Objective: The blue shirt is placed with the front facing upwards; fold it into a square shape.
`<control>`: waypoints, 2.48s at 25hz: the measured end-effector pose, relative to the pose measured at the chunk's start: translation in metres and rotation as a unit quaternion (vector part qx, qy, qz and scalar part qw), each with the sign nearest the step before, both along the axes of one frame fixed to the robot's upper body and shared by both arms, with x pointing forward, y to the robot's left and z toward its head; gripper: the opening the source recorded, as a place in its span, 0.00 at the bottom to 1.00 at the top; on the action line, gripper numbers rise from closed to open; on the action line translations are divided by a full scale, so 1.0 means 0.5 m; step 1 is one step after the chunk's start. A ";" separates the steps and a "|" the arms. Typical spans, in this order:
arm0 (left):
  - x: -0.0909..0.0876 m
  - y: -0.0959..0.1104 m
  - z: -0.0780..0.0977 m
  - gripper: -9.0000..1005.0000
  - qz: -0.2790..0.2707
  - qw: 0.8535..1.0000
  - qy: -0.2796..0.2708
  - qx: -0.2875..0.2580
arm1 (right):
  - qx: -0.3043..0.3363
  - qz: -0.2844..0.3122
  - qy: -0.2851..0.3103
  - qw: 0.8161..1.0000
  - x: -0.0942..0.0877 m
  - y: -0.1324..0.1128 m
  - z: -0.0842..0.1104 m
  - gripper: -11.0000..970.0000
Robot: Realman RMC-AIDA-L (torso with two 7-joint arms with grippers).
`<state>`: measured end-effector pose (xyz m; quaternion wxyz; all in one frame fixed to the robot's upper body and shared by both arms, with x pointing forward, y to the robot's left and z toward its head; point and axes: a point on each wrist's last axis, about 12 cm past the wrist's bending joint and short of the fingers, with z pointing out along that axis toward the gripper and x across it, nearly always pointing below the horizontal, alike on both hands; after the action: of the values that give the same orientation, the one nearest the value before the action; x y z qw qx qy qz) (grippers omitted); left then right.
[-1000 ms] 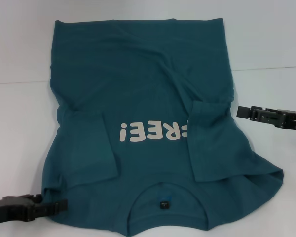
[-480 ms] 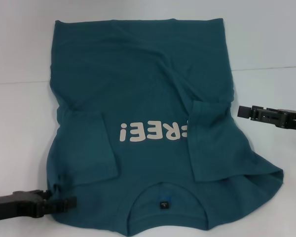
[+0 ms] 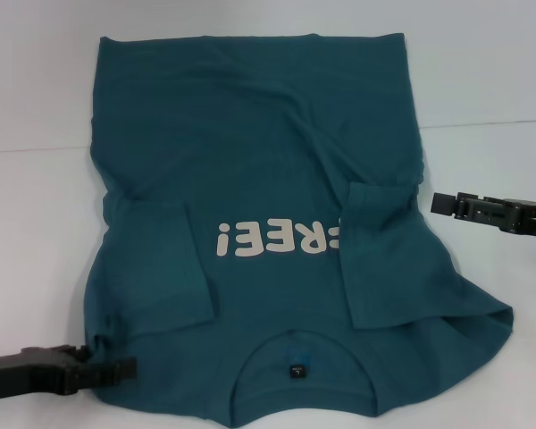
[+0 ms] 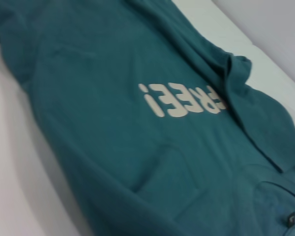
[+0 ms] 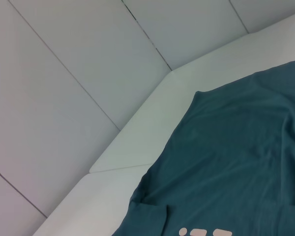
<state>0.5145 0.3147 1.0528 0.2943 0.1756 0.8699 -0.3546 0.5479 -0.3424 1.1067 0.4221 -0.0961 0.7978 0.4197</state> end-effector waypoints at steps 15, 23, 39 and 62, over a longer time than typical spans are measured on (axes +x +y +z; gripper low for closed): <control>0.001 0.006 -0.001 0.85 0.008 1.000 0.002 0.006 | 0.002 0.001 0.000 1.000 0.002 0.002 0.002 0.97; 0.010 0.016 -0.001 0.84 0.030 0.999 0.006 0.017 | 0.002 0.000 0.000 1.000 0.003 0.001 0.002 0.97; 0.017 0.023 0.002 0.28 0.046 0.998 0.013 0.033 | 0.001 -0.001 0.001 1.000 0.001 -0.001 0.001 0.97; 0.004 0.047 0.029 0.01 0.059 0.998 0.030 0.024 | -0.036 -0.006 0.072 0.997 -0.023 -0.042 -0.018 0.97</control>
<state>0.5167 0.3383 1.0672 0.2843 0.1202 0.8955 -0.3206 0.5366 -0.3632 1.0978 0.3621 -0.0762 0.8411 0.3944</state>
